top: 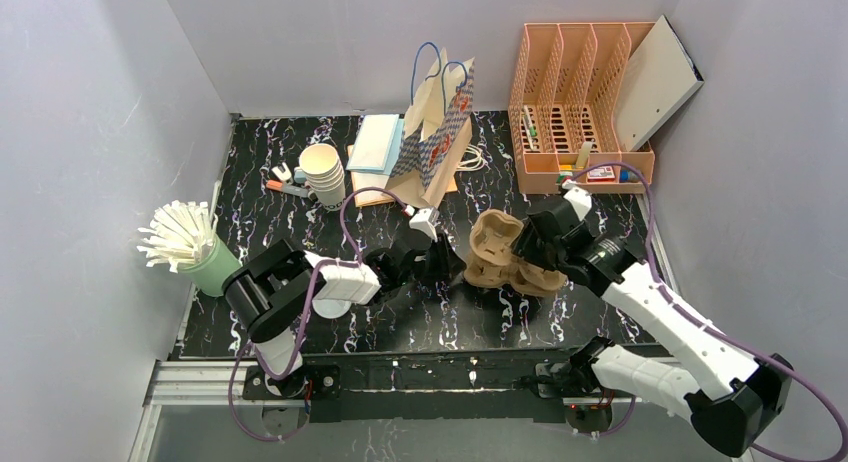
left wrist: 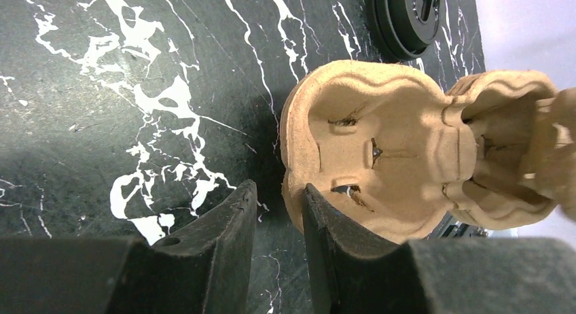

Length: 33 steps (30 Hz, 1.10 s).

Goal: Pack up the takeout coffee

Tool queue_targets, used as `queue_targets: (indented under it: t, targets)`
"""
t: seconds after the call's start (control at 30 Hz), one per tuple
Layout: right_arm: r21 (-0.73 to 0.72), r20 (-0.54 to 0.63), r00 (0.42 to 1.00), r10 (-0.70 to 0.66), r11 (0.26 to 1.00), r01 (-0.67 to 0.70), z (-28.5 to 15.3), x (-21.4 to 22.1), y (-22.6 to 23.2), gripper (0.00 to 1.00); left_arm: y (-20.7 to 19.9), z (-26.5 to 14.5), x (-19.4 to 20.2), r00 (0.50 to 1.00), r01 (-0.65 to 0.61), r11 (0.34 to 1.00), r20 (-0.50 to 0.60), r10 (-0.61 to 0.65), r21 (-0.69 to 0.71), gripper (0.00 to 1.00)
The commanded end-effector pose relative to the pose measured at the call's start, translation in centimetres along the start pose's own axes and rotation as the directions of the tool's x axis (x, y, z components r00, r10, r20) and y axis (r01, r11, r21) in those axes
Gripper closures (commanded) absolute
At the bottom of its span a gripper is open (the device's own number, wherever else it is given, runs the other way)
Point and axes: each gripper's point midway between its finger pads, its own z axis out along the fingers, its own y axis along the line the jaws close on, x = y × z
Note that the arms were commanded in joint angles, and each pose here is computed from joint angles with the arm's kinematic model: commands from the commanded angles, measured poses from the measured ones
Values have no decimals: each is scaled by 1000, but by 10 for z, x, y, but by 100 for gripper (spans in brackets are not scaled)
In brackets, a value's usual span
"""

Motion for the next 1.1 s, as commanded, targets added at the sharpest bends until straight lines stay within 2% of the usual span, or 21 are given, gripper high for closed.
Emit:
queue_targets:
  t: [0.0,0.27,0.4,0.5,0.6,0.73,0.97,1.07]
  targets:
    - [-72,119,991,61,996,-53,-21,-34,16,51,-3,-8,-12,999,-43,999,25,44,-27,70]
    - [-166,196,978,-69,981,102,-33,-60,44,52,-37,-43,-49,992,-84,996,95,82,19,61]
    - [-309,209,954,-215,911,273,-35,-55,76,52,-36,-73,-69,983,-111,993,141,115,-37,60]
    - [-409,198,932,-303,839,360,-31,-44,99,52,-17,-102,-81,972,-132,979,173,158,-156,60]
    - [-539,176,896,-407,722,434,-27,-25,128,51,14,-137,-95,962,-113,945,204,182,-307,59]
    - [-634,115,858,-500,628,451,-11,-4,154,53,49,-185,-119,947,-42,896,269,177,-442,60]
    - [-623,75,801,-594,599,502,38,15,187,54,96,-257,-148,896,43,786,372,242,-617,60]
    - [-598,55,772,-633,599,533,57,27,200,53,97,-259,-147,893,52,789,382,237,-612,60]
